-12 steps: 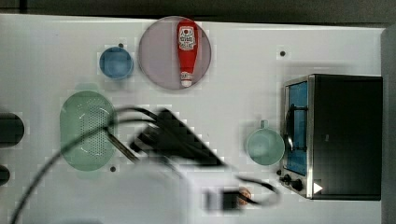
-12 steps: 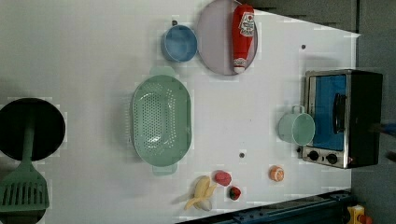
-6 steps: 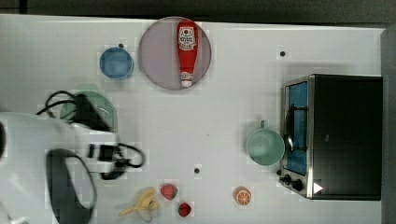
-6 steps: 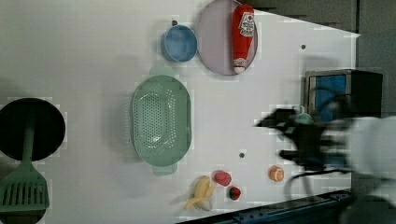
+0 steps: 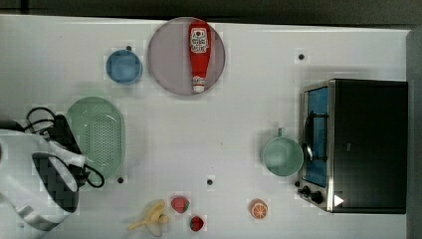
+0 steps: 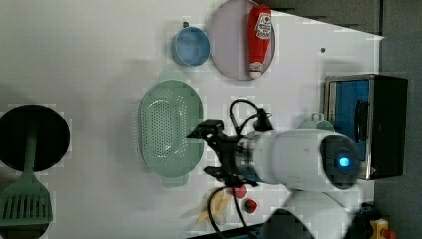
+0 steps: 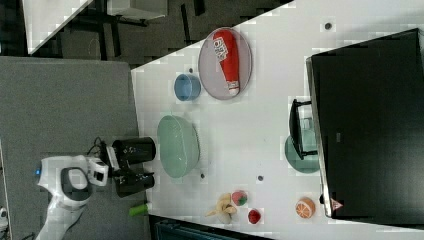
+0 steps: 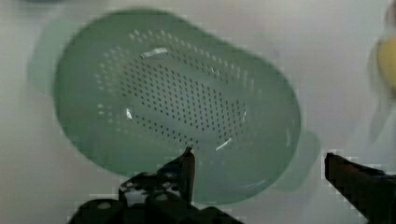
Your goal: Drag strainer left to right.
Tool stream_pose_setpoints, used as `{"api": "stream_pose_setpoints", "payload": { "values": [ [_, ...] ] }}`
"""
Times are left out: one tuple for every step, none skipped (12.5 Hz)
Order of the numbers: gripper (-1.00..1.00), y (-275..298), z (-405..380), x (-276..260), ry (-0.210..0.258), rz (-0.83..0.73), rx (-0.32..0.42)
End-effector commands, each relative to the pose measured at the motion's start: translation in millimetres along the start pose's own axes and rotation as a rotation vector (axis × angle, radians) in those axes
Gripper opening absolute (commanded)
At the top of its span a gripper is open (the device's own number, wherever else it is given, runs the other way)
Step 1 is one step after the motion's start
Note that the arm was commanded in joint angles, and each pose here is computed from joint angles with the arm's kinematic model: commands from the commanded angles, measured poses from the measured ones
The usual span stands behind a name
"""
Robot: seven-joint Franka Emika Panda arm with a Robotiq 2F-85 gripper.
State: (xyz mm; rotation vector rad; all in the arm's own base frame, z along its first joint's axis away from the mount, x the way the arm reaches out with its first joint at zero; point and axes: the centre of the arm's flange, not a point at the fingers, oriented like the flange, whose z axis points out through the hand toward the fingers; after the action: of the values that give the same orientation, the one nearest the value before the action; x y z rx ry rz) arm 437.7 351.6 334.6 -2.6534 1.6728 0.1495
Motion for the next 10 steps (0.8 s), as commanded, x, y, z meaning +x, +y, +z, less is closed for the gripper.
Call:
{"api": "stream_pose_setpoints", "payload": {
  "values": [
    [1.0, 0, 48, 31, -0.033, 0.301, 0.002],
    [1.0, -2, 65, 31, -0.058, 0.332, 0.015],
    [1.0, -5, 80, 32, -0.079, 0.346, 0.026],
    [1.0, -7, 93, 34, -0.088, 0.348, 0.03],
    [1.0, -9, 106, 39, -0.088, 0.347, 0.032],
    [1.0, -10, 118, 45, -0.083, 0.348, 0.032],
    [1.0, -11, 131, 52, -0.079, 0.356, 0.029],
    [1.0, -14, 140, 58, -0.078, 0.368, 0.036],
    [1.0, -17, 146, 65, -0.074, 0.38, 0.048],
    [1.0, -18, 153, 71, -0.062, 0.388, 0.044]
  ]
}}
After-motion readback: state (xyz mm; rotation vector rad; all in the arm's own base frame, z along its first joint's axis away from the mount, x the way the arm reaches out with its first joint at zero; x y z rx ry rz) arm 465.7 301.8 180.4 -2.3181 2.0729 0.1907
